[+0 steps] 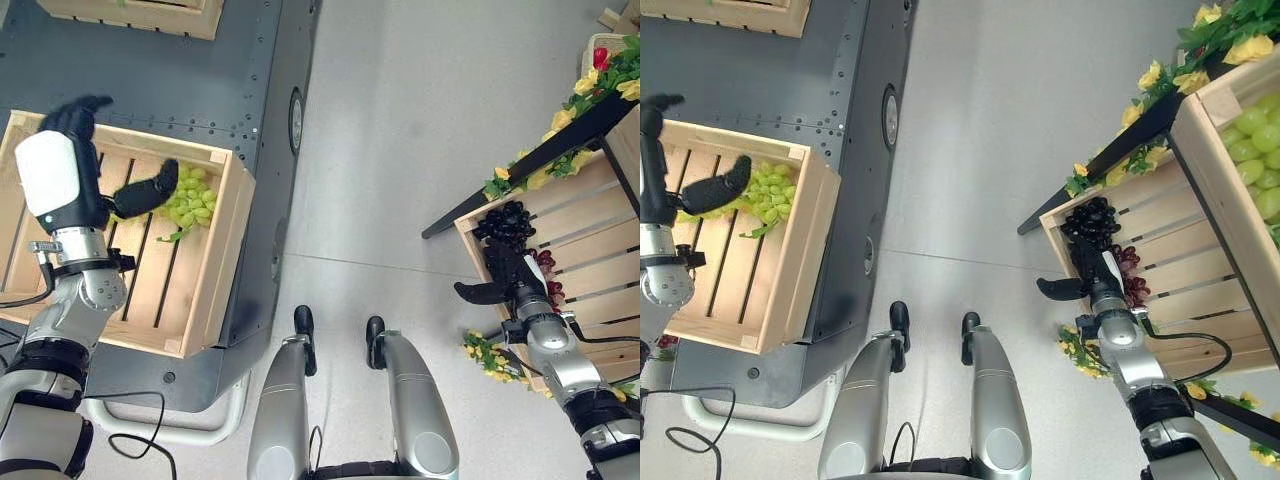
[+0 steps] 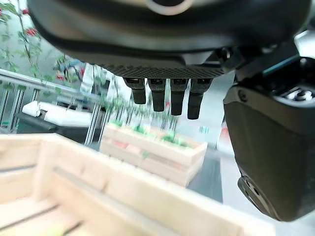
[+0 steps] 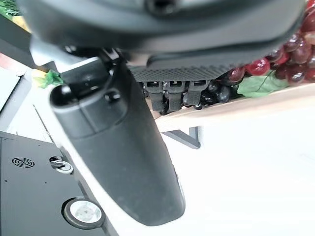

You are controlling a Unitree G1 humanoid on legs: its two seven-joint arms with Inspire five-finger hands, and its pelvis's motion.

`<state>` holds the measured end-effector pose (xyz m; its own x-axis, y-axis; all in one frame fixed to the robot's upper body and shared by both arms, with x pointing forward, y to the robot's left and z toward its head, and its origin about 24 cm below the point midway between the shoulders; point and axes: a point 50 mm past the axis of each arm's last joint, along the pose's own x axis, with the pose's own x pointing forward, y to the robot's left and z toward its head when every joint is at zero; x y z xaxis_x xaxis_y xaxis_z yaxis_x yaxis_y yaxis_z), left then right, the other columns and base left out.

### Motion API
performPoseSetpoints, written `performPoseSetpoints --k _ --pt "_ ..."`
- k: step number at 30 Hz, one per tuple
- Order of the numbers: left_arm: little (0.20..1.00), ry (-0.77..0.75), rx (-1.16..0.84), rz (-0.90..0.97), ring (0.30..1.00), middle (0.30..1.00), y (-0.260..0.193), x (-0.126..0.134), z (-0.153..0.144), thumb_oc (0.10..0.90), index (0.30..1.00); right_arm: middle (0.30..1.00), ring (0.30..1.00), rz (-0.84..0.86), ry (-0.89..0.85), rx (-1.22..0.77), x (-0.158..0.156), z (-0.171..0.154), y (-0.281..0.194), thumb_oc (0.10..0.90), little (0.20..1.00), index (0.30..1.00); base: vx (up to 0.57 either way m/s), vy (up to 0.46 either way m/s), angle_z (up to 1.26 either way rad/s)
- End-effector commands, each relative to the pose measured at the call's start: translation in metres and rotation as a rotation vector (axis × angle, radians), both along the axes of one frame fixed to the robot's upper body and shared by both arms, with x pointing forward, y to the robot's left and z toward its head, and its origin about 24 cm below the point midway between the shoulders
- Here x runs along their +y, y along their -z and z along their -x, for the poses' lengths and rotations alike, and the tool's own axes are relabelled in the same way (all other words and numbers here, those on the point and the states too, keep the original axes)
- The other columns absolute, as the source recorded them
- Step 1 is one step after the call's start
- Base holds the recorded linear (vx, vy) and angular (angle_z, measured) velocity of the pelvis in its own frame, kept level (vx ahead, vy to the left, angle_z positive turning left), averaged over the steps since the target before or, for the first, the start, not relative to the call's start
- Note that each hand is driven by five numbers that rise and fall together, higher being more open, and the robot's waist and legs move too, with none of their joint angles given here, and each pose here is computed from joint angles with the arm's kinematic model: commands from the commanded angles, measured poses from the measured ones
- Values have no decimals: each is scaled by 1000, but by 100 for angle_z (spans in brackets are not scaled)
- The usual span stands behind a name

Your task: Pick up the fruits from the basket on one side to the basket on the other side

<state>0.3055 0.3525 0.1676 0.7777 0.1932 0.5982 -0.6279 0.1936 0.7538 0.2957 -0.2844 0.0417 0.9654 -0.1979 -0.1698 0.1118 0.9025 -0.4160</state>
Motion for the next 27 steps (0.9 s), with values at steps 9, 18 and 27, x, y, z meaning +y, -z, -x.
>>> performPoseSetpoints --k 9,18,27 --pt "900 -89 87 -193 900 900 -42 8 -16 800 900 900 900 74 -56 -128 -13 -10 -42 800 900 900 15 10 0" --pt "900 -148 152 -176 900 900 -35 15 -17 800 900 900 900 72 -78 -123 -8 -13 -40 800 900 900 0 0 0" --pt "900 -247 178 -215 900 900 -44 22 -20 800 900 900 900 68 -90 -132 -5 -16 -44 800 900 900 -2 2 0"
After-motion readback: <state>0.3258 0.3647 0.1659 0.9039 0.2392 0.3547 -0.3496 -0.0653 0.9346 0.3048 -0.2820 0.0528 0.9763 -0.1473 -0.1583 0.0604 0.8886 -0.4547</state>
